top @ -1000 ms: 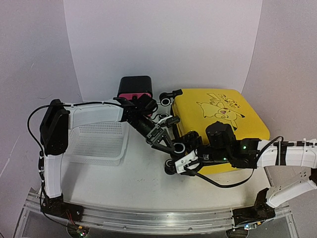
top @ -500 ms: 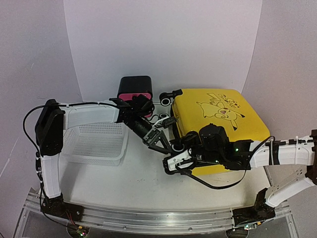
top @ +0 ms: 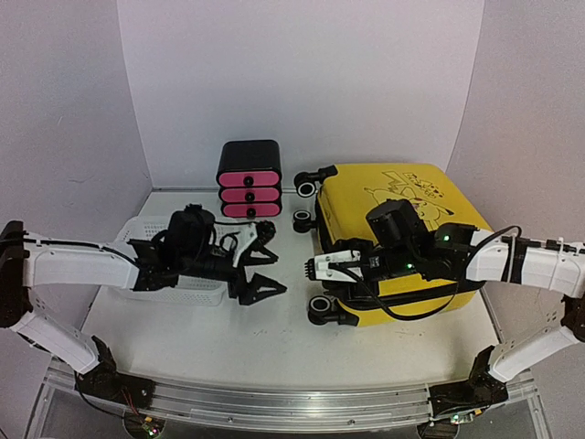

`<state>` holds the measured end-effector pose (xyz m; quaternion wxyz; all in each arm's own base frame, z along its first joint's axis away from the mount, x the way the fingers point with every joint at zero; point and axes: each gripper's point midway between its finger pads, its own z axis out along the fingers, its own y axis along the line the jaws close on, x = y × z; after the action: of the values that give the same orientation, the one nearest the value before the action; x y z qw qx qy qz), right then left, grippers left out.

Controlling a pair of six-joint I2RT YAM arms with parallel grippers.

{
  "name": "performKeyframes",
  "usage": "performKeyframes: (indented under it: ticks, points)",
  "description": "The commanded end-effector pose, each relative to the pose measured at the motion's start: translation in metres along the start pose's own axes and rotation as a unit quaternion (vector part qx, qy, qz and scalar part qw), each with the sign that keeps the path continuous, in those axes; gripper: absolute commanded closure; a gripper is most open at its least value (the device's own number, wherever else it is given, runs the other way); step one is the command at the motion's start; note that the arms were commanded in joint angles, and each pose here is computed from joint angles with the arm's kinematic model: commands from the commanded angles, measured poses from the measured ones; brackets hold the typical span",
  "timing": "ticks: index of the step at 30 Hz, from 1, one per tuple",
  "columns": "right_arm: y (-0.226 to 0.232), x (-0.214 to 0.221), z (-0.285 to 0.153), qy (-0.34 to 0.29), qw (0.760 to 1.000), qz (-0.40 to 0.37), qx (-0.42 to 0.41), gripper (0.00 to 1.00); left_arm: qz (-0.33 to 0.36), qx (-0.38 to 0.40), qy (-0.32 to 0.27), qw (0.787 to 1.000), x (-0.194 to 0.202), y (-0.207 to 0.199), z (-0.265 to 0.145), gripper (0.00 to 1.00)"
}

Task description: Open, take out, and arrange the luggage

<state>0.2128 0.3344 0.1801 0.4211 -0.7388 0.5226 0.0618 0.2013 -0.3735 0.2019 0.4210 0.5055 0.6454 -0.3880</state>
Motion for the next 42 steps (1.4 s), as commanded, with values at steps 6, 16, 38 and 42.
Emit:
performKeyframes:
  ticks: [6, 16, 38, 42]
  points:
    - [-0.028, -0.004, -0.01, -0.001, 0.991, 0.135, -0.023, 0.76, 0.2, -0.073, -0.134, 0.968, -0.023, -0.024, 0.077, 0.18]
    - [-0.038, -0.01, -0.014, -0.007, 0.989, 0.15, -0.011, 0.79, 0.12, -0.081, -0.153, 0.978, -0.003, -0.015, 0.121, 0.25]
    - [-0.049, -0.034, -0.04, -0.056, 0.985, 0.166, 0.0, 0.87, 0.045, -0.08, -0.133, 0.987, 0.021, -0.005, 0.152, 0.59]
    - [-0.049, -0.035, -0.039, -0.058, 0.984, 0.167, 0.001, 0.89, 0.042, -0.111, -0.124, 0.985, 0.029, 0.001, 0.153, 0.58]
